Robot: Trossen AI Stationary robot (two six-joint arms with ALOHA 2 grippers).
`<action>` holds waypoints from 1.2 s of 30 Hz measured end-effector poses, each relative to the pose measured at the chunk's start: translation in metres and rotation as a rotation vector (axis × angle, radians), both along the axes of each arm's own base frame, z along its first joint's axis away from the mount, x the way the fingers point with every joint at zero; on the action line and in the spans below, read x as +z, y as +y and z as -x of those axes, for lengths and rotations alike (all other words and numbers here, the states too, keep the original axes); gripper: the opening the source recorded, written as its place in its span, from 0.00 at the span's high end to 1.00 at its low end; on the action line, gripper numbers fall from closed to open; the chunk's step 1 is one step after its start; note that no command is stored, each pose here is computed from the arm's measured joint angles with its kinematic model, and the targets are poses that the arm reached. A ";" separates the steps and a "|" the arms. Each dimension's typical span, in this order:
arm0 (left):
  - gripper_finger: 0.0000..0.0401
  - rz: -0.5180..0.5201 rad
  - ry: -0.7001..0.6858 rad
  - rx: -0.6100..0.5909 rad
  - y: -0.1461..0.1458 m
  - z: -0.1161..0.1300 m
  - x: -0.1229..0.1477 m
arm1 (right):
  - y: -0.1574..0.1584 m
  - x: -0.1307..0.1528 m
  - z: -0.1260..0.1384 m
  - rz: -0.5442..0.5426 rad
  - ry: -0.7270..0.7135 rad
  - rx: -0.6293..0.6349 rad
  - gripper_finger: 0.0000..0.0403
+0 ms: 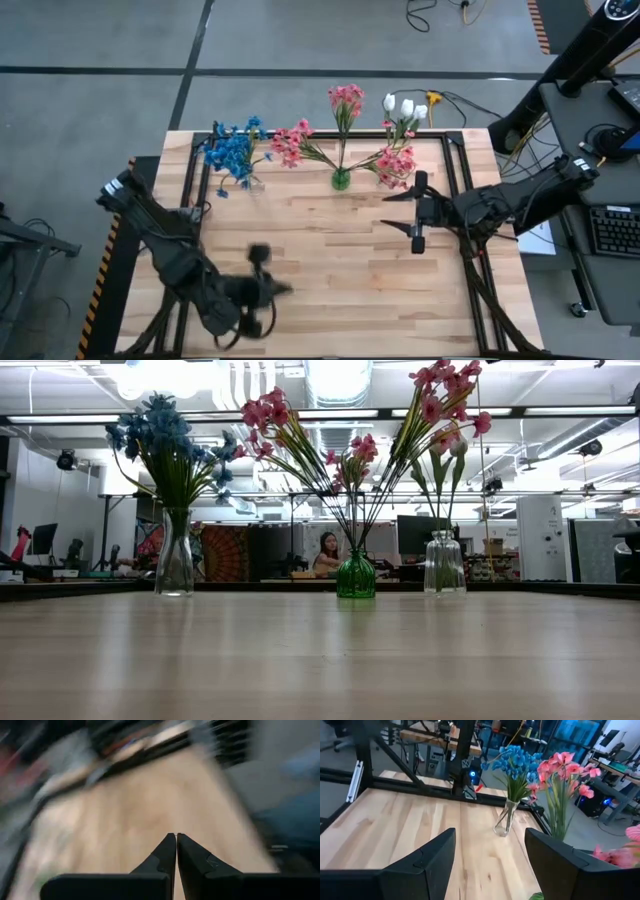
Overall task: Sort flowers into vase by color
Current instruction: Return to Home Position
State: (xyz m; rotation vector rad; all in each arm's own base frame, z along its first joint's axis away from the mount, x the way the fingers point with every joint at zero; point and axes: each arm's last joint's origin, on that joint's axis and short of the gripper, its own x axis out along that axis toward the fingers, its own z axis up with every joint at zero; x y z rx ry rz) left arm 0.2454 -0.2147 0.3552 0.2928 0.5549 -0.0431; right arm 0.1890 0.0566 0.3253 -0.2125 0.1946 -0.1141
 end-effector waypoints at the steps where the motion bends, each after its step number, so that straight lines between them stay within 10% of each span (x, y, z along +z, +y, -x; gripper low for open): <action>1: 1.00 -0.018 -0.017 -0.117 -0.005 -0.007 0.002 | 0.000 -0.001 0.000 0.002 0.007 0.015 0.43; 6: 1.00 -0.040 -0.058 -0.461 0.012 -0.030 0.000 | 0.002 -0.007 0.003 -0.014 0.038 0.100 0.43; 12: 1.00 0.005 -0.024 -0.393 0.080 -0.042 -0.023 | 0.000 -0.010 0.007 -0.020 0.032 0.098 0.43; 26: 1.00 0.170 -0.317 -0.388 0.117 0.083 -0.088 | -0.007 -0.022 0.027 -0.119 -0.004 0.069 0.43; 36: 1.00 0.148 -0.513 -0.234 0.152 0.107 -0.139 | -0.014 -0.037 0.045 -0.040 -0.120 0.094 0.43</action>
